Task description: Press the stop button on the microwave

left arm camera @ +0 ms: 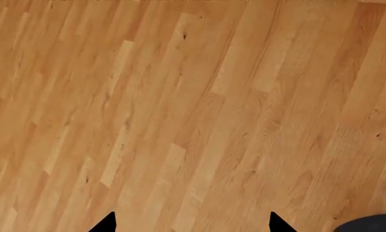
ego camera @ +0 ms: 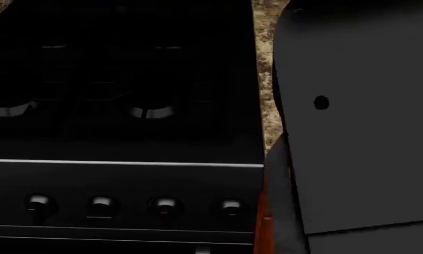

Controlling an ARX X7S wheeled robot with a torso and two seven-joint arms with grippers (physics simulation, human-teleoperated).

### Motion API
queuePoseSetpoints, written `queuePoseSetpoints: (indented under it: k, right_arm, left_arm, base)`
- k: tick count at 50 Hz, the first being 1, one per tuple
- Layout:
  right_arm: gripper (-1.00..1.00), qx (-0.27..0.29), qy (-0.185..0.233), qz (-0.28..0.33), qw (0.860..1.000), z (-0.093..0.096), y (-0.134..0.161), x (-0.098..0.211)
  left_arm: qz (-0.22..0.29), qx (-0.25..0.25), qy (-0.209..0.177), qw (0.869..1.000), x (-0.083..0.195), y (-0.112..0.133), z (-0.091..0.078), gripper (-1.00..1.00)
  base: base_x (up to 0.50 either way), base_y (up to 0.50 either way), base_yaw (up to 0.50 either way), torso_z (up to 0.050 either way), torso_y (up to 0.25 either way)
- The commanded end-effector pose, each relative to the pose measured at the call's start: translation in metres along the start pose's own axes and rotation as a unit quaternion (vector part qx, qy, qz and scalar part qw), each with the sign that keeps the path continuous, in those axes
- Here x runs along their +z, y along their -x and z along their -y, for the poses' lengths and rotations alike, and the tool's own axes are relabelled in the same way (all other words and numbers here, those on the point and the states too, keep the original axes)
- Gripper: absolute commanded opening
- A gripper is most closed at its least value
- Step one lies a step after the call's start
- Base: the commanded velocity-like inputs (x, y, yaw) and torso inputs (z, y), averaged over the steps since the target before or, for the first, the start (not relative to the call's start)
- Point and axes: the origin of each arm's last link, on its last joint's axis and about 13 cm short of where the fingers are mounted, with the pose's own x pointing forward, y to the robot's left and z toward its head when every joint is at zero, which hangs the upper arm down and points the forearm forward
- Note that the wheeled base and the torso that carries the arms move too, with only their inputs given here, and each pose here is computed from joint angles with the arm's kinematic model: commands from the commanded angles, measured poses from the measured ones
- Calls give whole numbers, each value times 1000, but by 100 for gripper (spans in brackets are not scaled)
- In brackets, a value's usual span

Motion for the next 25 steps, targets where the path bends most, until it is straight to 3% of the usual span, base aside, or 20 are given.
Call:
queuePoseSetpoints:
  k: [1,9,21,25]
  right_arm:
    - [100,-11,-11,-21,1000,4,-40,16]
    - [100,-13,-8,-36,999,3,-59,13]
    - [100,-47,13,-46,998,10,-72,6]
    - [100,-55,14,-52,997,15,-79,1]
  left_arm:
    - [0,0,0,1000,0,0,0,100]
    - [0,0,0,1000,0,0,0,100]
    - [0,0,0,1000,0,0,0,100]
    - [0,0,0,1000,0,0,0,100]
  base:
    - [0,0,0,49,127]
    - [0,0,0,49,125]
    - [494,-40,0,49,125]
    - [0,0,0,49,125]
